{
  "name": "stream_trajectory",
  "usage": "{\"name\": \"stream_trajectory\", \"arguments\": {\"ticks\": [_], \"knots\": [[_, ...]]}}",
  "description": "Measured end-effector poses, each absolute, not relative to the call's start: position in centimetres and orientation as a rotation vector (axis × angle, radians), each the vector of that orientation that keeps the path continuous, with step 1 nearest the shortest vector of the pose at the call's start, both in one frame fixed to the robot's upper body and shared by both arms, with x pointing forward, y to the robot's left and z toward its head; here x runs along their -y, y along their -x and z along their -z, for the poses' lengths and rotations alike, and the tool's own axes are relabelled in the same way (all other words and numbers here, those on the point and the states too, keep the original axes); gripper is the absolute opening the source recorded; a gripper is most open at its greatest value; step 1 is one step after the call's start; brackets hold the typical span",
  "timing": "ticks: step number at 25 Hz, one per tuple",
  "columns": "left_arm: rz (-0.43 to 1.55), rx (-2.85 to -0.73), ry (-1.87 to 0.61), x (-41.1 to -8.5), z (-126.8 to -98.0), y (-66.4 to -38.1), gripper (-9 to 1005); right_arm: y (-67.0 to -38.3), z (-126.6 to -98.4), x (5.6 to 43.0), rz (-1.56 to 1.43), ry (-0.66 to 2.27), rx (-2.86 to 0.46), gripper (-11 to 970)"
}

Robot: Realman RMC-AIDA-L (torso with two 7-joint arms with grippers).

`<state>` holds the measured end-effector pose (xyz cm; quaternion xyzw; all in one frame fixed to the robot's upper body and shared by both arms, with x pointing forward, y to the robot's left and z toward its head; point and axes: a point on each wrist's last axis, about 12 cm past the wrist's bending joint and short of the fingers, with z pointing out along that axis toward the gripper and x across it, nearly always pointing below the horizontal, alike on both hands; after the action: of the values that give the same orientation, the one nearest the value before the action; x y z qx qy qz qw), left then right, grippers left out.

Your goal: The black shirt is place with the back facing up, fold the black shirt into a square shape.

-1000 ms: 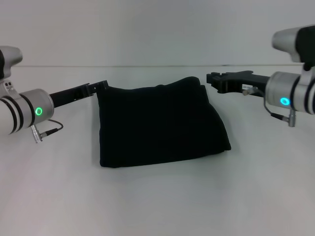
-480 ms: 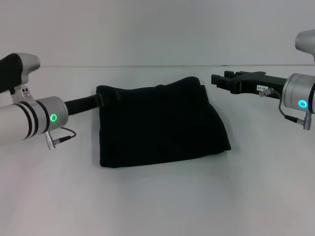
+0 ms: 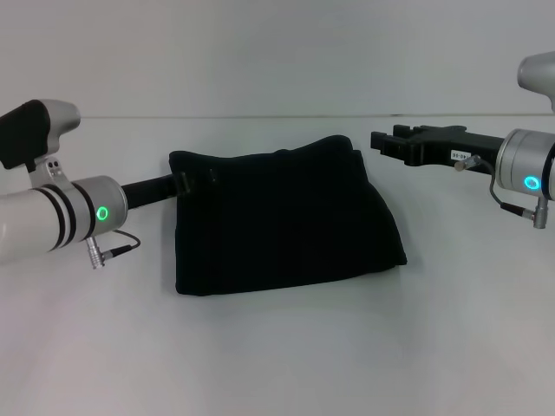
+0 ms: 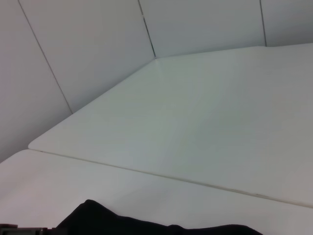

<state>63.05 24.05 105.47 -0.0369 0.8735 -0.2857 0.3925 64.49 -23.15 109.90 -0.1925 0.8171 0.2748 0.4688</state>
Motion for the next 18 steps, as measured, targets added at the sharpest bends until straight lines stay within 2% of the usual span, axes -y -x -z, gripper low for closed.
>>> {"name": "stream_trajectory", "arguments": {"ticks": [4,15,18], "knots": [[0.708,-2.210,0.066,-24.16,-105.44,-62.99,830,-64.44,-109.81,23.15,-0.670,0.474,-2.006,480],[0.696,-2.207,0.038,-24.04,-105.38,-62.93,385,-64.28,-109.56,22.88,-0.667,0.485,-2.004,479],[0.699,-2.204,0.029,-23.83,-105.54,-63.09,308,-64.27,-109.54,22.83,-0.666,0.488,-2.003,479]]}}
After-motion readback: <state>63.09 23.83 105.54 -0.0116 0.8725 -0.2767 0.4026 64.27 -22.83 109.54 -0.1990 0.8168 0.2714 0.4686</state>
